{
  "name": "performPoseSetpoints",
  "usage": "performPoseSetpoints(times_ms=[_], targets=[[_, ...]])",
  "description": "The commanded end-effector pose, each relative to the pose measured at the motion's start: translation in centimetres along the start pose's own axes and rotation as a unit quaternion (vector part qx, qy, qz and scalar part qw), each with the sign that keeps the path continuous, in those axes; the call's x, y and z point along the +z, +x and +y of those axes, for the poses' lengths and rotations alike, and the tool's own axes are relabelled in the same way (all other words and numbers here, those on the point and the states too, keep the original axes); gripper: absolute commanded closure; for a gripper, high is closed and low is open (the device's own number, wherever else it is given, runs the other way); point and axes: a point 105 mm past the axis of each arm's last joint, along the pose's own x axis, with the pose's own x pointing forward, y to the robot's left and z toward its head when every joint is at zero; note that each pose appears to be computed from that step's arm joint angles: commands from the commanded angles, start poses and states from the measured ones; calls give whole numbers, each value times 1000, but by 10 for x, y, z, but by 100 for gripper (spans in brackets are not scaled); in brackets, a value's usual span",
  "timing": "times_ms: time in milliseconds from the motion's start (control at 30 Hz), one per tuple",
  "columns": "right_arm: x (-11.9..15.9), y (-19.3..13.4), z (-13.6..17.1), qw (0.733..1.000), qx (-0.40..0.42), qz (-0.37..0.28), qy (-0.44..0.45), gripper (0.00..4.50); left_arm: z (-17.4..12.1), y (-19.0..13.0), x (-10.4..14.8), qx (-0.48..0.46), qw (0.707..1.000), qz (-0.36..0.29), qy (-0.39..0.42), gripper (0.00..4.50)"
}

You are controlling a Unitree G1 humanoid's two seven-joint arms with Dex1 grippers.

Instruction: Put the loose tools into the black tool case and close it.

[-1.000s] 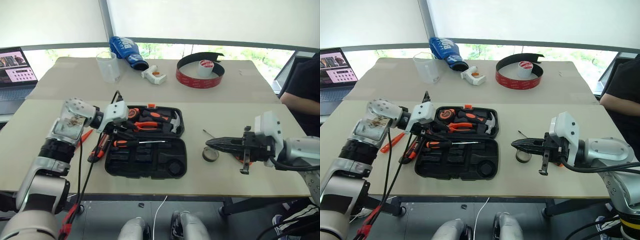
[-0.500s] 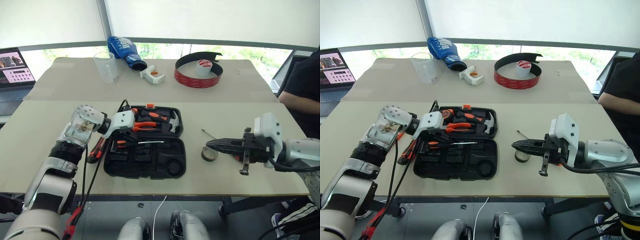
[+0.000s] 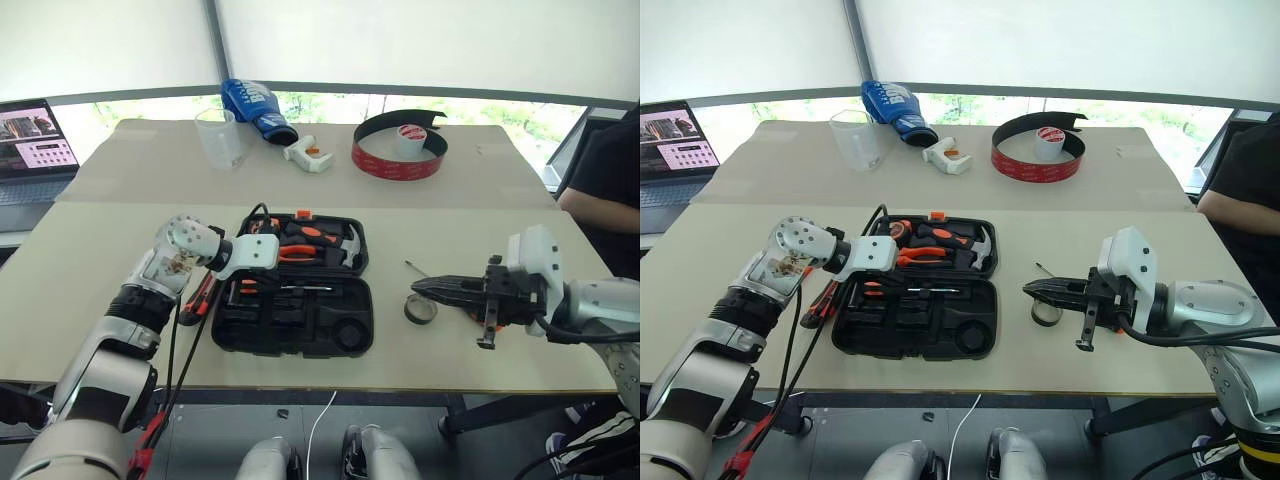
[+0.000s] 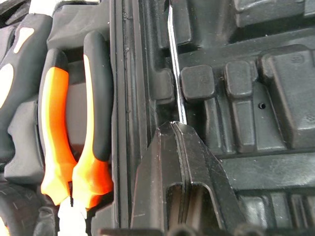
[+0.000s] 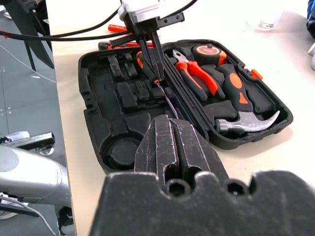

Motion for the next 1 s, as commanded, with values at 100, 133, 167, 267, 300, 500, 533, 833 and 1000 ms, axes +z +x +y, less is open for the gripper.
performPoseSetpoints(times_ms=[100,133,167,267,300,500,533,833,1000], targets=[[-1,-25,-7,998,-54,24,-6,420,7,-31,11,16,994,-68,-86,385],[-6,-32,-10,997,-69,36,5,390,8,-41,18,18,990,-95,-100,355],[-13,-40,-11,995,-82,47,17,368,9,-52,26,18,985,-124,-115,311],[-30,-62,-18,988,-126,75,46,260,8,-74,45,14,973,-181,-145,200],[-36,-68,-21,985,-142,83,53,231,7,-78,51,10,970,-192,-150,166],[-79,-89,-32,967,-194,134,100,120,-12,-85,81,-35,961,-225,-157,0],[-84,-90,-32,965,-196,138,105,120,-14,-84,85,-40,960,-228,-155,0],[-136,-77,-54,949,-215,200,110,120,-27,-75,118,-80,959,-252,-107,0],[-149,-72,-61,946,-218,211,116,120,-27,-72,120,-70,958,-262,-92,0]])
